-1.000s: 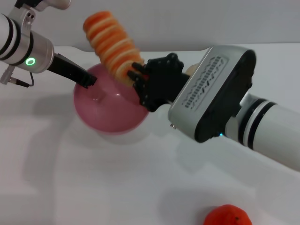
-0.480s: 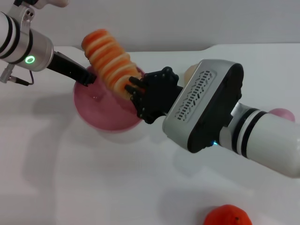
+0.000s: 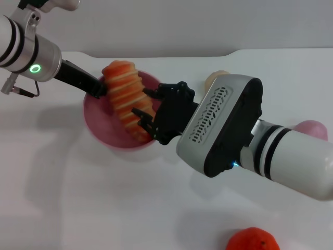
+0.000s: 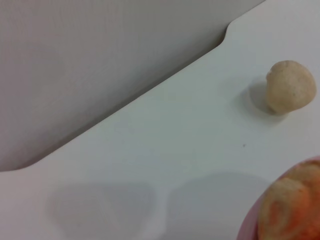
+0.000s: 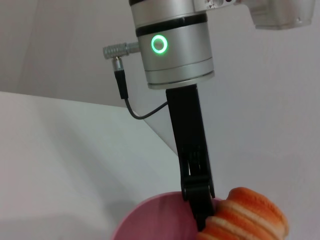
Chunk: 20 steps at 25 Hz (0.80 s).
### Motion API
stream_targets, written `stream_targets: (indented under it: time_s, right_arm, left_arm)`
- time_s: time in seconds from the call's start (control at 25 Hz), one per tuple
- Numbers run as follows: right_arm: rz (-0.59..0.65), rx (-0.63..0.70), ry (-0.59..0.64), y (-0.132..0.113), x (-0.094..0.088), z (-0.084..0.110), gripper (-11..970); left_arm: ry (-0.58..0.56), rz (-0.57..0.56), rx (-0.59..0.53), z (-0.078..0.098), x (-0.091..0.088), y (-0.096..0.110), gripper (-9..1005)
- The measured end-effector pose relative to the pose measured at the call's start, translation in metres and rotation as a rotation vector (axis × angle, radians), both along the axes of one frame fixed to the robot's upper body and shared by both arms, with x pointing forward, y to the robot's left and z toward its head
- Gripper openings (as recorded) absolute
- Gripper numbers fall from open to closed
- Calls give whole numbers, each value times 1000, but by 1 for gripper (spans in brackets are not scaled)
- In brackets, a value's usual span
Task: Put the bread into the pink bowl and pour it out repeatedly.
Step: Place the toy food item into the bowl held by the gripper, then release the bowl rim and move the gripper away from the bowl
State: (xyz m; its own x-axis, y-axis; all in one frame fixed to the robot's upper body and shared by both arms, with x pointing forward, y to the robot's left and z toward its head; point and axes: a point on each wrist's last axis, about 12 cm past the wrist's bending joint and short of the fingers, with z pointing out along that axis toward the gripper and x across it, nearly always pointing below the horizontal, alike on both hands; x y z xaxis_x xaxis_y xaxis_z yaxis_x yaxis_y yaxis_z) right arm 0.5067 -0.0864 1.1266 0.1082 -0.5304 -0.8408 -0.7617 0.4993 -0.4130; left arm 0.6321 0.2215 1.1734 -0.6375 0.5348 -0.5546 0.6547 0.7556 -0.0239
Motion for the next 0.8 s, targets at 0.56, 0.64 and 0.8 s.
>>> stream_targets:
  time_s: [0.56, 0.64, 0.8]
  right_arm:
    - [-116, 124, -131, -8, 10, 18, 443]
    - [-175, 197, -146, -14, 15, 25, 444]
    - [-292, 329, -137, -33, 25, 37, 444]
  left_arm:
    - [1, 0, 3, -4, -2, 2, 42]
    - [2, 0, 2, -4, -2, 2, 42]
    - [6, 3, -6, -6, -3, 3, 42]
